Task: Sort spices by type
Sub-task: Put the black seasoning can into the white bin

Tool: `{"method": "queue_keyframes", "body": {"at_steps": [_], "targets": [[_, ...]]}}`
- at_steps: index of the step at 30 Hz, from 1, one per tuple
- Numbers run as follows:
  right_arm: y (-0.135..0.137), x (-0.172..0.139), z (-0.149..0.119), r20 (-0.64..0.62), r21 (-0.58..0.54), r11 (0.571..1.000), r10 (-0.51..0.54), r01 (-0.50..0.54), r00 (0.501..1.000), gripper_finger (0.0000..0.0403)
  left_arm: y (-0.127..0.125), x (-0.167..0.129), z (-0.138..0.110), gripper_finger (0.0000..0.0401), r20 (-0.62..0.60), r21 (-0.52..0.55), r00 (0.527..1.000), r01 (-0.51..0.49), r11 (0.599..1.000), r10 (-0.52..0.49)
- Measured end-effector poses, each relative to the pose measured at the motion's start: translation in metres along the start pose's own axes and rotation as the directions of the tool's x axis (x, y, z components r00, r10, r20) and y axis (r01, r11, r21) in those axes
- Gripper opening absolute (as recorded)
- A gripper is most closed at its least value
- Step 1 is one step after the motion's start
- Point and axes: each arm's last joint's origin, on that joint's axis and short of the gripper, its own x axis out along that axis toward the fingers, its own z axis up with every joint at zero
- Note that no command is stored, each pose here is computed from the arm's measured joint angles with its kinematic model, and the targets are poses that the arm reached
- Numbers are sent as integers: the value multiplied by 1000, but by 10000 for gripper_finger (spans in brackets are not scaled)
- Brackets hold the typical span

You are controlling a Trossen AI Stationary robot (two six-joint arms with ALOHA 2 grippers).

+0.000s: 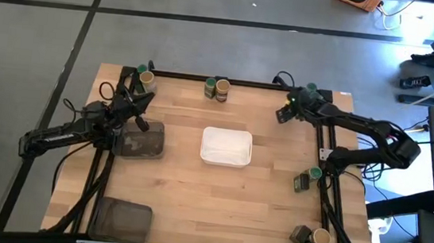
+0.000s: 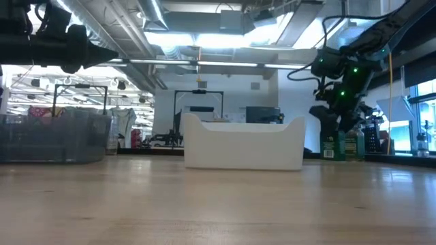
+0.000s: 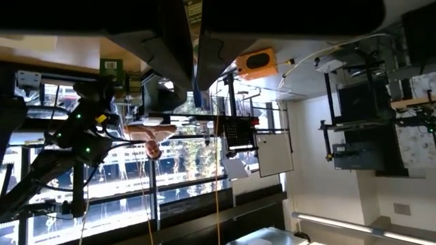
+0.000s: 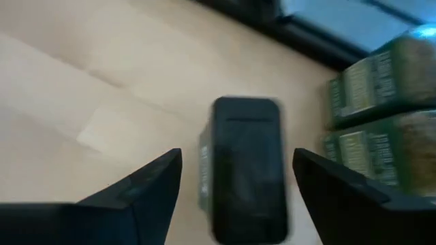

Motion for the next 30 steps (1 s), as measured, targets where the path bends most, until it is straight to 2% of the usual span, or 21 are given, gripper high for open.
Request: {"method": "queue_keyframes", "body": {"at_steps": [5, 12, 17, 20, 24, 27, 30], "targets": [[2, 6, -2, -37, -16, 1000, 15, -16, 999, 237, 0, 0, 0, 17, 0, 15, 1000, 0, 1000, 0], [3, 8, -2, -35, -46, 999, 17, -19, 999, 123, 0, 0, 0, 17, 5, 63, 1000, -1, 998, 1], [4, 7, 1, 2, -88, 995, 36, -36, 999, 121, 0, 0, 1, 17, 6, 61, 1000, -2, 998, 1], [6, 2, 7, 50, -79, 989, 126, -121, 991, 121, 0, 0, 1, 17, 6, 61, 1000, -2, 998, 1], [18, -10, 14, 140, -123, 956, 281, -265, 949, 121, 0, 0, 1, 17, 6, 61, 1000, -2, 998, 2], [32, -22, 18, 202, -196, 905, 414, -378, 887, 121, 0, 0, 1, 17, 6, 61, 1000, -2, 998, 1], [50, -33, 18, 219, -306, 824, 549, -477, 807, 121, 0, 0, 1, 17, 6, 63, 1000, -2, 998, 1]]}}
